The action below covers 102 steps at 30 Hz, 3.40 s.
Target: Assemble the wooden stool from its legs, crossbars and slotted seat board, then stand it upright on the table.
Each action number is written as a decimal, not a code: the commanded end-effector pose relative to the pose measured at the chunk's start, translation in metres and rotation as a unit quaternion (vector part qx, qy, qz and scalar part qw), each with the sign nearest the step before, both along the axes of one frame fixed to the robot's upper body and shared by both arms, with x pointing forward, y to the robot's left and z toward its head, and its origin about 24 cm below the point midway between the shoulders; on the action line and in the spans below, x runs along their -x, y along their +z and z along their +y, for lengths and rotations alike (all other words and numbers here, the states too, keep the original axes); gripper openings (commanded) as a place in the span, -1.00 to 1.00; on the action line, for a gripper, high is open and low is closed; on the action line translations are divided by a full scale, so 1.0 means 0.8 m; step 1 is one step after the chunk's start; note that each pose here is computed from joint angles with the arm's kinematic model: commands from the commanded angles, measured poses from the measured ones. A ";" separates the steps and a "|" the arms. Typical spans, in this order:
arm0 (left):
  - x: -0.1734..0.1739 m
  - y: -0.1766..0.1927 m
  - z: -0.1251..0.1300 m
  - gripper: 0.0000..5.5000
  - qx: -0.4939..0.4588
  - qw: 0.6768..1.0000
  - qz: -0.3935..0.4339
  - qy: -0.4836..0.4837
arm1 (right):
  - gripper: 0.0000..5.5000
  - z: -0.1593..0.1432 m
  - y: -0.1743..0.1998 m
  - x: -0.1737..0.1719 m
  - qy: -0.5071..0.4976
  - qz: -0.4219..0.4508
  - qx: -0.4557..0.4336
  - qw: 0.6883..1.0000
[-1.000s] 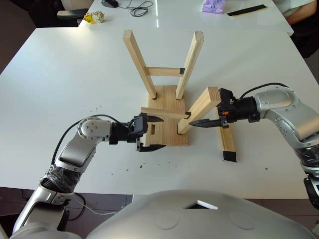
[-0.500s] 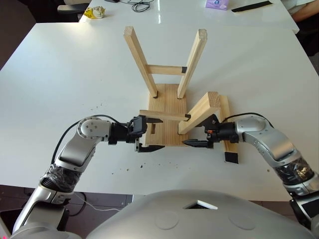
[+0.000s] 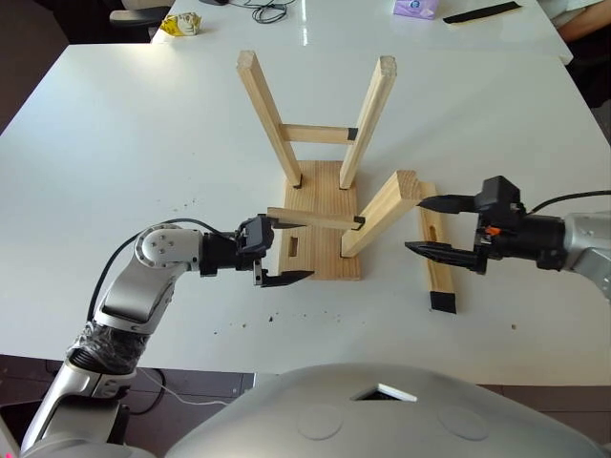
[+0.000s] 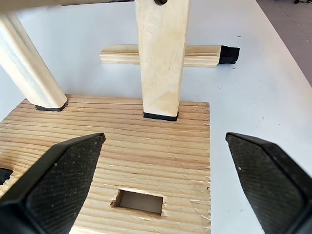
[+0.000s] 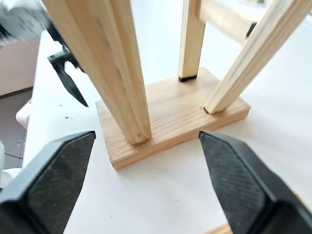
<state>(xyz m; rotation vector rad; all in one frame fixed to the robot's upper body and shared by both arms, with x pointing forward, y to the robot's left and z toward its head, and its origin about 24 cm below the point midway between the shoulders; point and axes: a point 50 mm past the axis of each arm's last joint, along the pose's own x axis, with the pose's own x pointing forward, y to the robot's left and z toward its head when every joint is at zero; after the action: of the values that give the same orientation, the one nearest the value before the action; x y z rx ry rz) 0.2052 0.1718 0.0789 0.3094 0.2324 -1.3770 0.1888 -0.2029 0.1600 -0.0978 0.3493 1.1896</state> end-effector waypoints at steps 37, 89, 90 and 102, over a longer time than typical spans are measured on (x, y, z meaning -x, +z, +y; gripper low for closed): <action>0.014 -0.004 0.017 0.67 -0.027 0.999 0.020 -0.028 | 0.10 0.059 0.113 -0.039 -0.039 -0.077 -0.291 0.953; 0.038 0.023 0.035 0.67 0.056 0.986 0.036 0.155 | -0.16 -0.002 -0.153 0.076 -0.492 0.294 0.190 0.797; 0.032 0.031 0.047 0.67 0.067 0.982 0.031 0.176 | -0.22 -0.004 -0.152 0.073 -0.498 0.289 0.186 0.796; -0.082 0.196 0.097 0.67 0.196 0.889 -0.120 0.396 | -0.25 -0.057 -0.087 -0.002 -0.578 0.094 0.099 0.805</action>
<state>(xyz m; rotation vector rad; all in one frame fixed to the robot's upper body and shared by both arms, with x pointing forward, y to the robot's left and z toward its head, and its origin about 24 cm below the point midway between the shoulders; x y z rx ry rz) 0.2563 0.2599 0.2112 -0.0452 -0.0436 -0.5735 0.1669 -0.2378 0.0633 0.0819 0.7668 -0.0636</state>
